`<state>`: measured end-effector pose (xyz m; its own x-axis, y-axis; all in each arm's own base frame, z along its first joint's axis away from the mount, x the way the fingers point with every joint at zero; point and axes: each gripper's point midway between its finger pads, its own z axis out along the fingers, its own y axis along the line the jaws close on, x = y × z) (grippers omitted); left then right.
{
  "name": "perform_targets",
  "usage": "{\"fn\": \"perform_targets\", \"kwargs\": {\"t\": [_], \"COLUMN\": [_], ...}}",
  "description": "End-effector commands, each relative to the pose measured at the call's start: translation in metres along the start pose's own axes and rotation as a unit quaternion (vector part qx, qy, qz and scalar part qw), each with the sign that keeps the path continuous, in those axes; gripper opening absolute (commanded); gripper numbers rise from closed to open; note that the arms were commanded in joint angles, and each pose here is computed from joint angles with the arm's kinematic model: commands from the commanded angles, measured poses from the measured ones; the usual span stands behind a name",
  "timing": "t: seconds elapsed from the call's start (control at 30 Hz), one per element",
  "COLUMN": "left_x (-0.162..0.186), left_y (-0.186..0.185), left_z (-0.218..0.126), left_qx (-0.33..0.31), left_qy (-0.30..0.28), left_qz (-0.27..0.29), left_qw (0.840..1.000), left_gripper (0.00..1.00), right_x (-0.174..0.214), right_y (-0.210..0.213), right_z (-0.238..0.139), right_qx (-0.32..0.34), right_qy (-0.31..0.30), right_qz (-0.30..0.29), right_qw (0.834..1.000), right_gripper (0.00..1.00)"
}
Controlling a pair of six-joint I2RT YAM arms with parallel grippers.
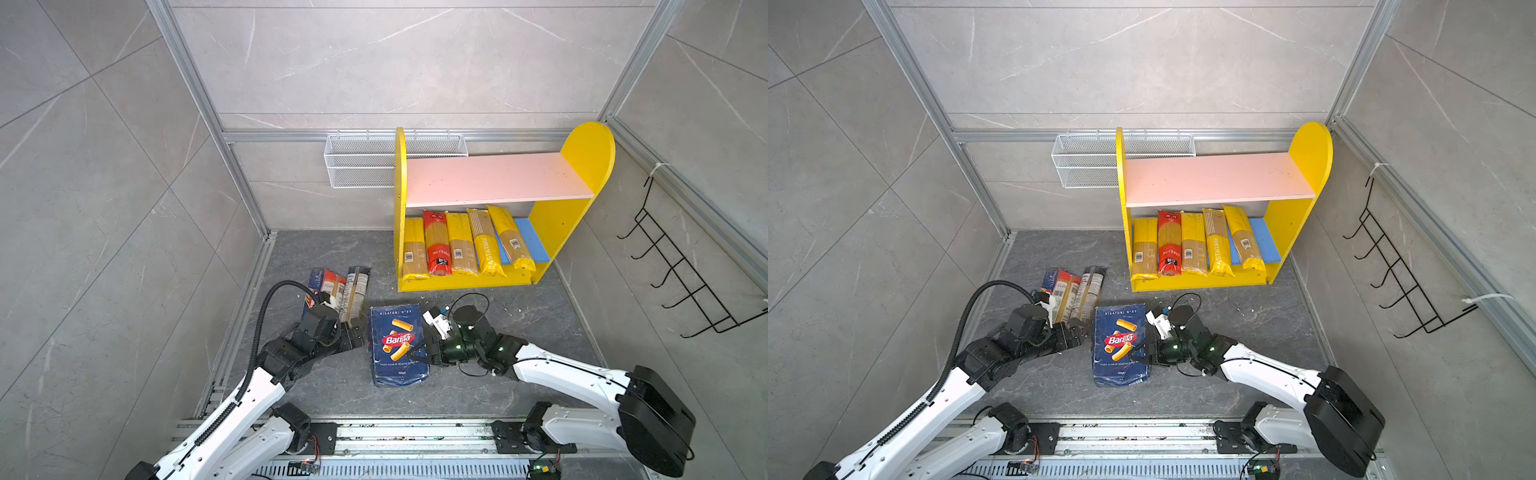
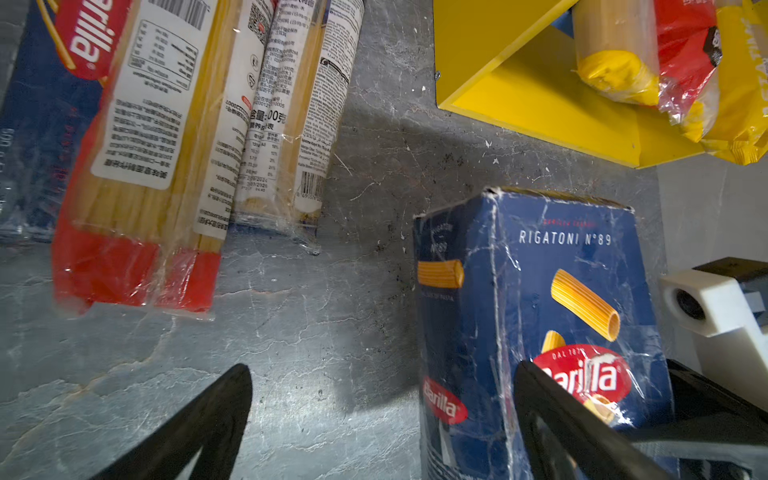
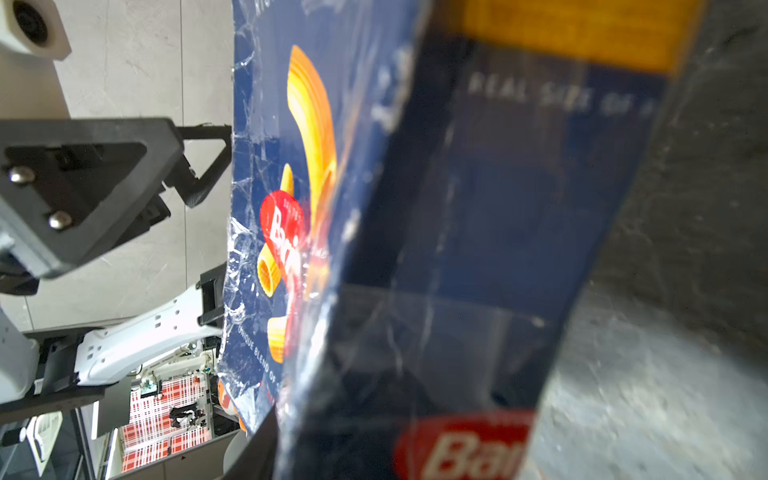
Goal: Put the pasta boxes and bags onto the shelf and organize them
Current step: 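Lift the rigatoni box with the right gripper and carry it toward the shelf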
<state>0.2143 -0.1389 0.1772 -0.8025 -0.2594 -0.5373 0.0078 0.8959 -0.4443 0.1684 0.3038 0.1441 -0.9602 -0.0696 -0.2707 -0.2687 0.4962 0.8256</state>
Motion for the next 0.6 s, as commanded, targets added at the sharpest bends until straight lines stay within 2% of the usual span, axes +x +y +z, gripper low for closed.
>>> {"fn": "perform_targets", "kwargs": {"t": [0.0,0.57], "left_x": [-0.011,-0.033], "left_y": [-0.004,-0.033], "left_z": [-0.014,-0.012], "left_qx": [-0.001,0.025], "left_qy": [-0.018,-0.022], "left_qz": [0.013,0.031], "left_qw": [1.0,0.999], "left_gripper": [1.0,1.0], "right_x": [-0.021,-0.044], "right_y": [0.053,0.105], "right_z": [-0.028,-0.106], "right_qx": [-0.046,0.001], "right_qy": [-0.039,-0.09], "right_qz": [-0.082,-0.122], "right_qw": [0.995,0.989], "right_gripper": [0.29,0.29]}}
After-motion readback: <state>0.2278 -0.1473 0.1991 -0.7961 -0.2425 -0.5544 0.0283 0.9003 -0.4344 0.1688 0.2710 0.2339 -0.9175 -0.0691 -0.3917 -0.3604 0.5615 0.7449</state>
